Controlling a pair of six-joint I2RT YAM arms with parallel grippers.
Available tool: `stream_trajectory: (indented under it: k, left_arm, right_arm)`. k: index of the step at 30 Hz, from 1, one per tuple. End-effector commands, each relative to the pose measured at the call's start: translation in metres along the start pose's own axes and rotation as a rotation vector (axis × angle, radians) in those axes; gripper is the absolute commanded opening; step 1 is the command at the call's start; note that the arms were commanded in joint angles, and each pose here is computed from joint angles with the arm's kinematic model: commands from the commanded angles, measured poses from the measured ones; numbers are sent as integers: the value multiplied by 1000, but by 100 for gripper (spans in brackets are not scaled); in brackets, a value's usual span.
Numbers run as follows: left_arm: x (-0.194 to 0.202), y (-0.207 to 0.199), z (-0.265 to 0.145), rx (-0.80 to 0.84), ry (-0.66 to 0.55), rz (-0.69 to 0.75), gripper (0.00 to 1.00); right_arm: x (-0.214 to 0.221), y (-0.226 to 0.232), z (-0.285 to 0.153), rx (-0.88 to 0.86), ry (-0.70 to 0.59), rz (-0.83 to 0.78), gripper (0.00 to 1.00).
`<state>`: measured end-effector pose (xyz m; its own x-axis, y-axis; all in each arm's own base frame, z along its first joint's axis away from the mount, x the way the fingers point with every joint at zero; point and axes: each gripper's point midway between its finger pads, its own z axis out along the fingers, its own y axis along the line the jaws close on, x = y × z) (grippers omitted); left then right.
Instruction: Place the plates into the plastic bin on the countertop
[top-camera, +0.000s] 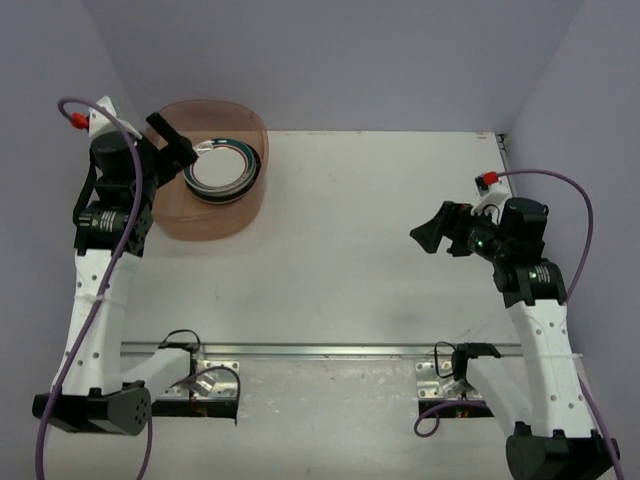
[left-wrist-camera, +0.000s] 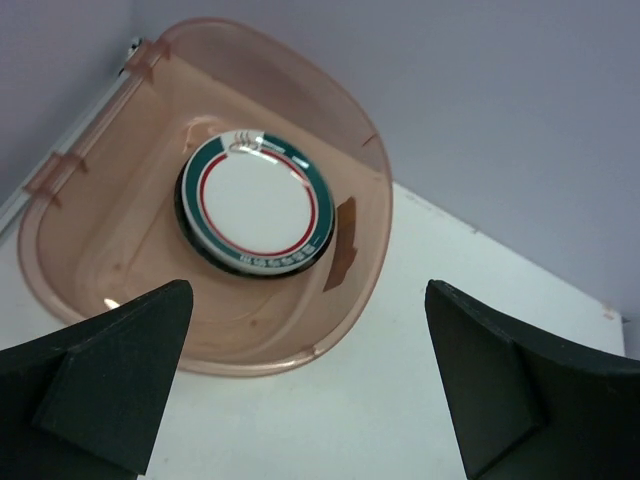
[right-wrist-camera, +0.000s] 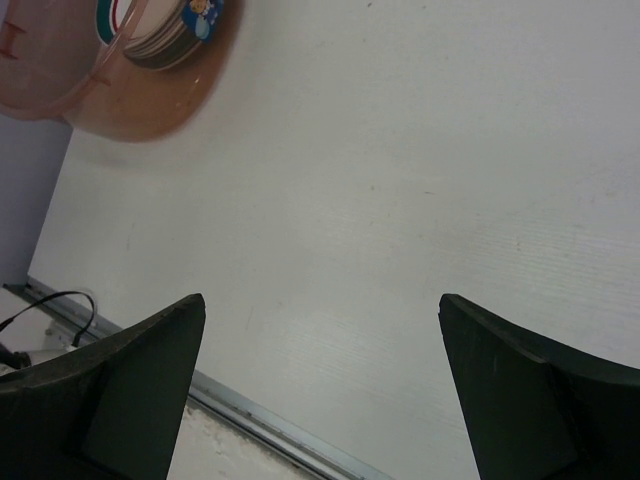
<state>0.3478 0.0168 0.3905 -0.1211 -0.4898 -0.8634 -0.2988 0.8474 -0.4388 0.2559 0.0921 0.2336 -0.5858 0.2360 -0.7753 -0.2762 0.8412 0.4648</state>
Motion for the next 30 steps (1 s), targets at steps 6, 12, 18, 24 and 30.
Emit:
stream_trajectory:
  k: [6, 12, 18, 24, 30]
  left_arm:
    - [74, 27, -45, 169, -22, 205, 100]
    - [99, 46, -69, 220, -162, 263, 100]
    - [105, 51, -75, 216, -177, 282, 100]
    - [107, 52, -80, 219, -186, 289, 100]
    - [105, 56, -81, 197, -200, 264, 100]
  right_arm:
    - [-36, -42, -41, 372, -220, -211, 99]
    - [-21, -44, -22, 338, -264, -251, 99]
    - [-13, -34, -14, 317, -240, -295, 99]
    - [-11, -34, -12, 325, -219, -309, 99]
    - [-10, -37, -9, 336, -216, -301, 99]
